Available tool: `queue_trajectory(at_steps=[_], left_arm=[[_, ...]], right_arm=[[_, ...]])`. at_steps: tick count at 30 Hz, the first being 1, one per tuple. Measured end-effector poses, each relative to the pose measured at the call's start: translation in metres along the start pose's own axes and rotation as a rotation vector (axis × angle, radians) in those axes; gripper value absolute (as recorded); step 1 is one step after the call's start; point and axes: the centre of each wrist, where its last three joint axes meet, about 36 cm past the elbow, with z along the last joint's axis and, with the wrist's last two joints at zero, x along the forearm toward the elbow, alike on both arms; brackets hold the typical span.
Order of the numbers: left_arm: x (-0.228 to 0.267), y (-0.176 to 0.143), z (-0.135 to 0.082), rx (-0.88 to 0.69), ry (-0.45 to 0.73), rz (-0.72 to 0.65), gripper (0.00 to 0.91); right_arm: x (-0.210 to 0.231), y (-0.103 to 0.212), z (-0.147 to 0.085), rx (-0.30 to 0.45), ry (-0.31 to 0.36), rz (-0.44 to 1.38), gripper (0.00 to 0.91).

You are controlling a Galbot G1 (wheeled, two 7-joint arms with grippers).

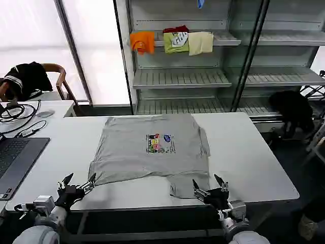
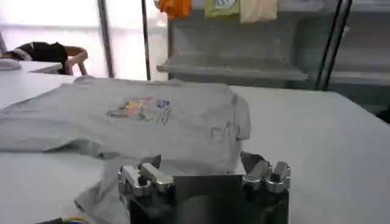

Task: Fold and organize the clothes.

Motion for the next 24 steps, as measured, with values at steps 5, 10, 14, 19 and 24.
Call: queue_trajectory(at_steps=[5, 10, 14, 19, 24], left_arm=[[-0.002, -0.001, 0.008, -0.006, 0.028, -0.002, 0.836], [-0.003, -0.002, 0.013, -0.009, 0.043, 0.001, 0.030], [-0.005, -0.003, 0.017, -0.011, 0.056, 0.010, 0.010], [-0.006, -0.005, 0.022, -0.013, 0.074, 0.018, 0.010], [-0.007, -0.004, 0.026, -0.011, 0.085, 0.023, 0.010]], right_arm=[[-0.002, 0.001, 0.008, -0.008, 0.028, -0.007, 0.907], [-0.002, 0.001, 0.013, -0.013, 0.045, -0.010, 0.000], [-0.003, 0.002, 0.016, -0.016, 0.056, -0.013, 0.000], [-0.004, 0.004, 0.018, -0.019, 0.062, -0.019, 0.000], [-0.004, 0.004, 0.019, -0.021, 0.064, -0.025, 0.000]])
